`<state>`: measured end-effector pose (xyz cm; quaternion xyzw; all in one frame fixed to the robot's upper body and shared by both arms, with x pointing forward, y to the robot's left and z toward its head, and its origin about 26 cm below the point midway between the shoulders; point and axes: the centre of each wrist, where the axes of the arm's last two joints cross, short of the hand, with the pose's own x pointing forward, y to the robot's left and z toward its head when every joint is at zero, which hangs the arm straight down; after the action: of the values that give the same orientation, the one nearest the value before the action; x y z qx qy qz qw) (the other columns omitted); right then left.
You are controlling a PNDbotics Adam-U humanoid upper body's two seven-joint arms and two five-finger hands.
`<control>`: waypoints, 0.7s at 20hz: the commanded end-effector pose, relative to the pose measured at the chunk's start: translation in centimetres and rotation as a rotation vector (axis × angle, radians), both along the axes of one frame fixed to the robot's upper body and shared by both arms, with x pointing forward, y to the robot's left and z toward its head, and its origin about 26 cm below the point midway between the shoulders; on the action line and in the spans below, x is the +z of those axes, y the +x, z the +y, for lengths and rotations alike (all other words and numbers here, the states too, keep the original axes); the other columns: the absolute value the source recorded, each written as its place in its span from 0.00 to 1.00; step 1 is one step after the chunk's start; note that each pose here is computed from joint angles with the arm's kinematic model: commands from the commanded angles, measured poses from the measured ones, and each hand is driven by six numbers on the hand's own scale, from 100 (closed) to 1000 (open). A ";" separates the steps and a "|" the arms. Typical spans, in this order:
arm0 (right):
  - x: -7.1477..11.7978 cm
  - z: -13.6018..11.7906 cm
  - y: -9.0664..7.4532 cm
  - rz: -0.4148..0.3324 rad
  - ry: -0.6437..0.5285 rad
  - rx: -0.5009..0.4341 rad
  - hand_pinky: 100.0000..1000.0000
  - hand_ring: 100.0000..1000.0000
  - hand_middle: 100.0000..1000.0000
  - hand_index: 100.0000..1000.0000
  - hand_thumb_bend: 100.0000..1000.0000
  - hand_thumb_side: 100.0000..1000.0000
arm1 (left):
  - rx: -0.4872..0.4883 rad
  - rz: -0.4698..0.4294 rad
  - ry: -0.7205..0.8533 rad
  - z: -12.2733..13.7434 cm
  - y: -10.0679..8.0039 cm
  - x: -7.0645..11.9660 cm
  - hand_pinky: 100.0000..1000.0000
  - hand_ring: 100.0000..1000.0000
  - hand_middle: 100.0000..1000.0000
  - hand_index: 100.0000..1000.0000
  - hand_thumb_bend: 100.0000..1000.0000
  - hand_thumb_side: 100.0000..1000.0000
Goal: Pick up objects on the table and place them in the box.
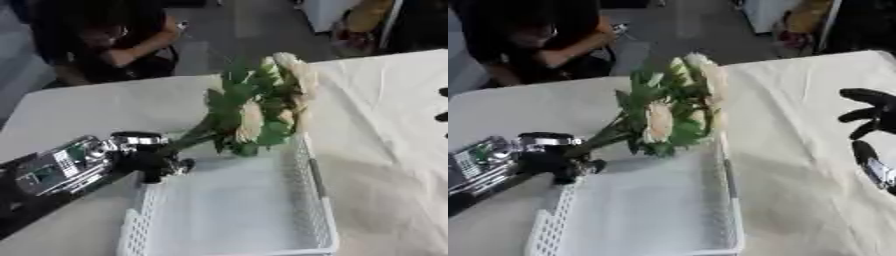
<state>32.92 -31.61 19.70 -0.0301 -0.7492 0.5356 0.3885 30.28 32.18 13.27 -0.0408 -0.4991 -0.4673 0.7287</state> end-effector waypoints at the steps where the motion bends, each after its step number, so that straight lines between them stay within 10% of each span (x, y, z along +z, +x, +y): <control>1: 0.8 -0.6 -0.2 -0.020 -0.033 -0.011 0.63 0.80 0.98 1.00 0.00 0.20 | -0.075 -0.141 0.137 0.2 -1.2 3.3 0.00 0.00 0.00 0.03 0.00 0.25; 10: 0.6 -1.2 -0.4 -0.013 -0.037 -0.037 0.63 0.80 0.98 1.00 0.00 0.20 | -0.198 -0.237 0.354 -0.4 -4.6 3.6 0.00 0.00 0.10 0.22 0.00 0.18; 11: 0.6 -1.3 -0.4 -0.012 -0.037 -0.039 0.63 0.80 0.98 1.00 0.00 0.20 | -0.216 -0.232 0.400 -0.1 -4.7 3.3 0.23 0.21 0.33 0.42 0.00 0.16; 12: 0.6 -1.3 -0.5 -0.012 -0.037 -0.040 0.63 0.80 0.98 1.00 0.00 0.20 | -0.235 -0.223 0.447 0.1 -4.7 2.9 0.44 0.41 0.49 0.54 0.00 0.33; 13: 0.5 -1.3 -0.5 -0.012 -0.038 -0.042 0.63 0.80 0.98 1.00 0.00 0.20 | -0.252 -0.206 0.498 0.6 -4.7 2.5 0.64 0.65 0.71 0.78 0.26 0.67; 14: 0.5 -1.3 -0.5 -0.012 -0.037 -0.043 0.63 0.80 0.98 1.00 0.00 0.20 | -0.270 -0.191 0.539 1.0 -4.6 2.1 0.61 0.61 0.68 0.75 0.20 0.61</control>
<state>32.59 -32.47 19.39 -0.0416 -0.7420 0.5351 0.4017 25.35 32.51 14.45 0.1021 -0.4309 -0.6569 0.6101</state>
